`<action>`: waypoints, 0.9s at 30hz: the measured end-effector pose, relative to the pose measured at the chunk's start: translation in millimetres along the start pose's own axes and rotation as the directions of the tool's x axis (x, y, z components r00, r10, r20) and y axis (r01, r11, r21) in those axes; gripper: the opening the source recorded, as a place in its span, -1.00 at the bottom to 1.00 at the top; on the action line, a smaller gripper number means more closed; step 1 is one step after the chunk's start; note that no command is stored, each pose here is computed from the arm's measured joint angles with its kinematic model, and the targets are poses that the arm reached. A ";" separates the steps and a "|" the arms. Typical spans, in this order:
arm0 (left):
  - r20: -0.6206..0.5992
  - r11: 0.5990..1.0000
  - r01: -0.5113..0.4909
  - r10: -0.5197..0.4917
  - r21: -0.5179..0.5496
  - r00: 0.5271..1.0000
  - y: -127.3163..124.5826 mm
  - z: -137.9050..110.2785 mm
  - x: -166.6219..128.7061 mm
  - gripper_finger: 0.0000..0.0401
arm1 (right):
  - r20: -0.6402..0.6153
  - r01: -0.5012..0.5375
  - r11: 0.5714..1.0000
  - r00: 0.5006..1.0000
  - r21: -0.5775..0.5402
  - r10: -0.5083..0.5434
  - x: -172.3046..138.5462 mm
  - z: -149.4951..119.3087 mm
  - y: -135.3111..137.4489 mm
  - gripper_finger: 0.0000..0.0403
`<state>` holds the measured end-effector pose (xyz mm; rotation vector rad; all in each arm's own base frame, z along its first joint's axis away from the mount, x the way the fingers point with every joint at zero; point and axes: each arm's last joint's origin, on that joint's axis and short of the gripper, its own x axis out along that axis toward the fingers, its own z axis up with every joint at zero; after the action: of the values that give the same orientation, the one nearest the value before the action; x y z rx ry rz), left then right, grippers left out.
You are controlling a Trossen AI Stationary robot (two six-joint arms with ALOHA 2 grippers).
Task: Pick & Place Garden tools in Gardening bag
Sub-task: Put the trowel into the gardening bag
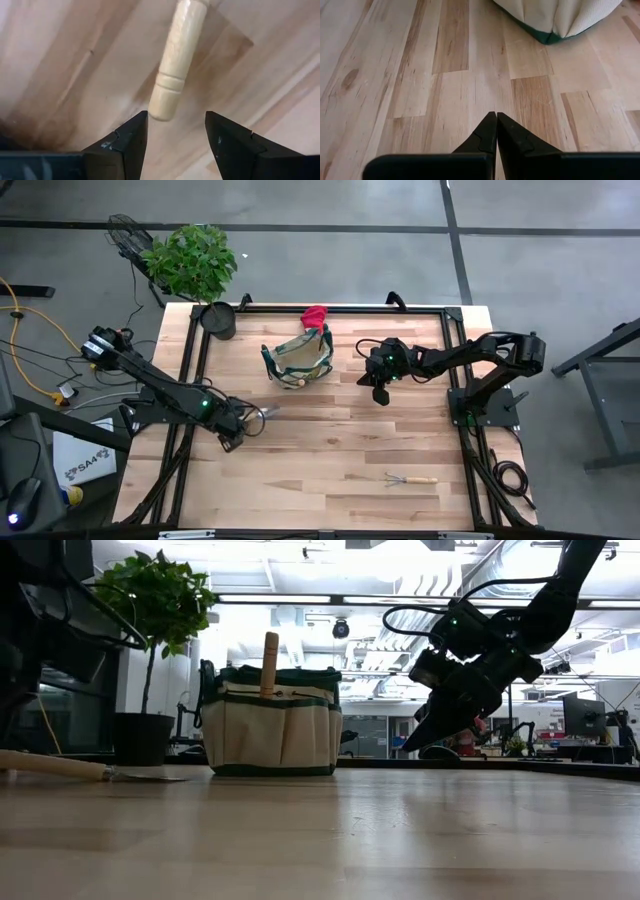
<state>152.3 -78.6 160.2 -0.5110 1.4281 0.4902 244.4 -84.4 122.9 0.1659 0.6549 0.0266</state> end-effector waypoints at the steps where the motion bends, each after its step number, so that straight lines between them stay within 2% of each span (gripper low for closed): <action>1: 0.014 1.000 -0.009 0.009 0.000 1.000 0.4 0.4 0.0 -0.05 | 0.000 0.000 1.000 1.000 -0.001 0.000 0.0 0.0 0.0 -0.98; 12: 0.112 0.998 -0.057 0.054 0.022 0.992 1.7 3.2 -0.2 -0.05 | 0.000 0.000 1.000 1.000 -0.001 0.000 0.0 0.0 0.0 -0.98; 18: 0.115 0.994 -0.060 0.050 0.086 0.992 2.0 3.0 1.4 -0.05 | 0.000 0.000 1.000 1.000 -0.001 0.000 0.0 0.0 0.0 -0.98; 23: 0.087 0.986 -0.057 0.044 0.157 0.995 8.5 -1.7 15.2 -0.05 | 0.000 0.000 1.000 1.000 -0.001 0.000 0.0 0.0 0.0 -0.98; 27: 0.071 0.986 -0.052 0.041 0.161 0.997 10.7 -3.4 18.3 -0.05 | 0.000 0.000 1.000 1.000 -0.001 0.000 0.0 0.0 0.0 -0.98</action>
<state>144.7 -71.9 141.3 -0.3281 1.4035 0.4198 244.4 -84.4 122.9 0.1646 0.6549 0.0269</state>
